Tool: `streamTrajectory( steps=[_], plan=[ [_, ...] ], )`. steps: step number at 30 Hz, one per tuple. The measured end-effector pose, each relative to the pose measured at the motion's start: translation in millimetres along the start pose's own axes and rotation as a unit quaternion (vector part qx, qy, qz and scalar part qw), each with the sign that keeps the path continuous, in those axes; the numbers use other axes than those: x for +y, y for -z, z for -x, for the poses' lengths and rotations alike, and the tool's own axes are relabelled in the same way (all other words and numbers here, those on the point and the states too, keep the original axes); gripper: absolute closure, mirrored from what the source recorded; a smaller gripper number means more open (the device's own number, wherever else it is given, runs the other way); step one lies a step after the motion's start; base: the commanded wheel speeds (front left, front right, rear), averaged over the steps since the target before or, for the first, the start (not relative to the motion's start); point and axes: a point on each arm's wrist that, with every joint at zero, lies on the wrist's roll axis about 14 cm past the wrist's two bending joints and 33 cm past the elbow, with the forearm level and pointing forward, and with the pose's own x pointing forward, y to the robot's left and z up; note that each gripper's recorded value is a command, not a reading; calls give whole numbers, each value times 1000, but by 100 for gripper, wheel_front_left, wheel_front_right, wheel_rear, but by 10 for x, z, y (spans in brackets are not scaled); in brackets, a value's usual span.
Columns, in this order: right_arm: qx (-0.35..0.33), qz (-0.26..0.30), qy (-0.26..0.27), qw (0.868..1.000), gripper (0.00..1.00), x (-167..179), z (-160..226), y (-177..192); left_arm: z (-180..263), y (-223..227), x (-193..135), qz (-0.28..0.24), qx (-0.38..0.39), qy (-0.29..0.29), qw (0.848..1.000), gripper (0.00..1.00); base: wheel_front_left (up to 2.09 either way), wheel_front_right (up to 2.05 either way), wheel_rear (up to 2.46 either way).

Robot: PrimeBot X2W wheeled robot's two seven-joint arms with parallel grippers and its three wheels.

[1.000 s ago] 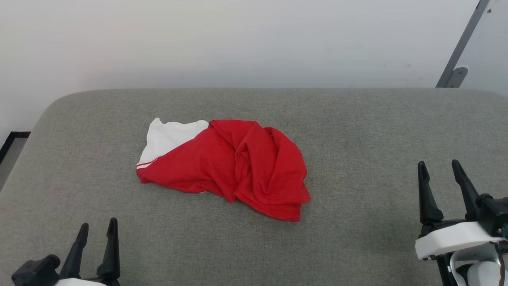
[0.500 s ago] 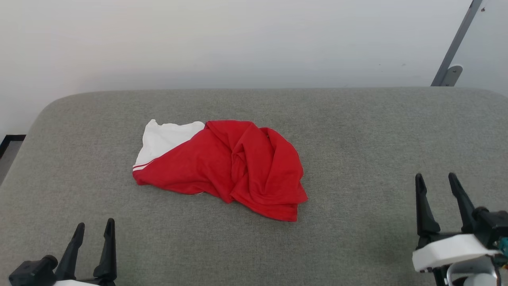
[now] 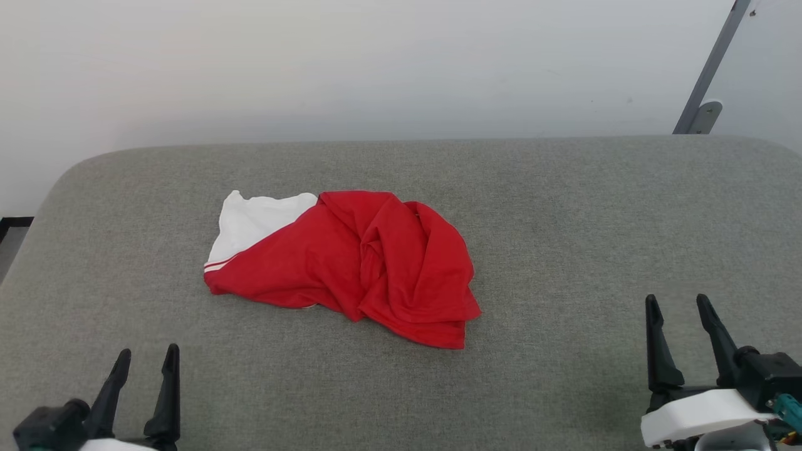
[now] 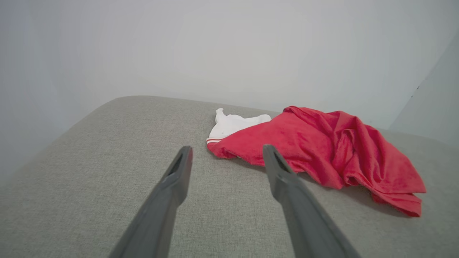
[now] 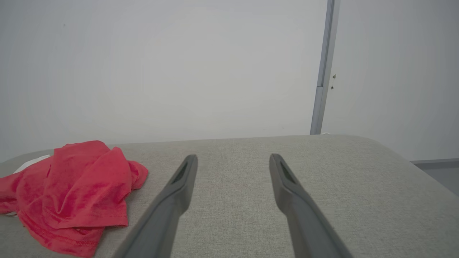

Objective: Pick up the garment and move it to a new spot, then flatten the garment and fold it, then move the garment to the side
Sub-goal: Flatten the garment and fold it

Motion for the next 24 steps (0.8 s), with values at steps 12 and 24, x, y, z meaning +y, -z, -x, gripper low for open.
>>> streamTrajectory(
  steps=[12,24],
  plan=[
    [3,8,-20,1000,0,90,-131,21,-727,-229,-155,-42,45,80,995,0,0,0,0],
    [14,18,-12,1000,0,1,-397,123,-1552,214,-626,-43,242,165,955,0,0,0,0]
  ],
)
